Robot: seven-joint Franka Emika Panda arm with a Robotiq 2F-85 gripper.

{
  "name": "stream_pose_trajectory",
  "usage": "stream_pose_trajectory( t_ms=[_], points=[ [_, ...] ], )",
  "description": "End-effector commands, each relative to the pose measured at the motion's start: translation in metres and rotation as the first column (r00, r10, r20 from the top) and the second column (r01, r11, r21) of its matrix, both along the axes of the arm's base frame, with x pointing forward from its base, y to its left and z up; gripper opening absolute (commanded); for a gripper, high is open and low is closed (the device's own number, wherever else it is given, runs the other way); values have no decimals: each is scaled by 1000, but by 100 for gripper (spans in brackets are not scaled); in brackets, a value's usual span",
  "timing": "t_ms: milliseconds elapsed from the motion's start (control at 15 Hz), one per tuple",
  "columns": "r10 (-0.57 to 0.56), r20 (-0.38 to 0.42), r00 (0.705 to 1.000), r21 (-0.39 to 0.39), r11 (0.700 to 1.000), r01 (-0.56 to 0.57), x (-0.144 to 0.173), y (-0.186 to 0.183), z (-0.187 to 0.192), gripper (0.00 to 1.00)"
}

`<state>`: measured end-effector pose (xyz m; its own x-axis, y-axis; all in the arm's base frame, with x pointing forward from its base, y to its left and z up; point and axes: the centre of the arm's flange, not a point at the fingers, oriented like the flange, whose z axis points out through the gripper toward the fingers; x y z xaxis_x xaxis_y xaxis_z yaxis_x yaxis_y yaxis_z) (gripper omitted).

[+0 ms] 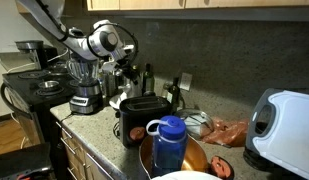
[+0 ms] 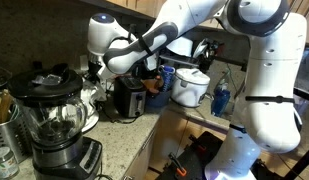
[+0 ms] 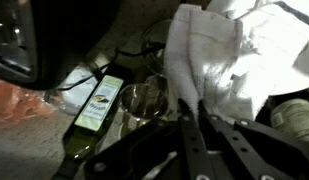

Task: Clean the plate with the towel and move it a bit

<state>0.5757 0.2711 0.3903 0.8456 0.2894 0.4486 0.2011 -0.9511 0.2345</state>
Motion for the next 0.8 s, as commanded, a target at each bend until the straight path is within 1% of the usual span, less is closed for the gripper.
stream_pose_trajectory(
  t_ms=[0, 133, 267, 333, 467, 600, 733],
  points=[
    [-151, 126, 981, -16, 988, 154, -3, -37, 45, 6],
    [-230, 199, 953, -25, 971, 240, 0, -59, 59, 6],
    [-304, 266, 915, -51, 943, 329, 1, -80, 67, 6],
    [-336, 287, 897, -67, 927, 368, 2, -90, 69, 6],
    [-379, 296, 877, -107, 899, 424, 5, -105, 66, 6],
    [-397, 256, 881, -140, 887, 440, 7, -113, 54, 5],
    [-398, 212, 893, -153, 889, 432, 7, -117, 36, 5]
  ],
)
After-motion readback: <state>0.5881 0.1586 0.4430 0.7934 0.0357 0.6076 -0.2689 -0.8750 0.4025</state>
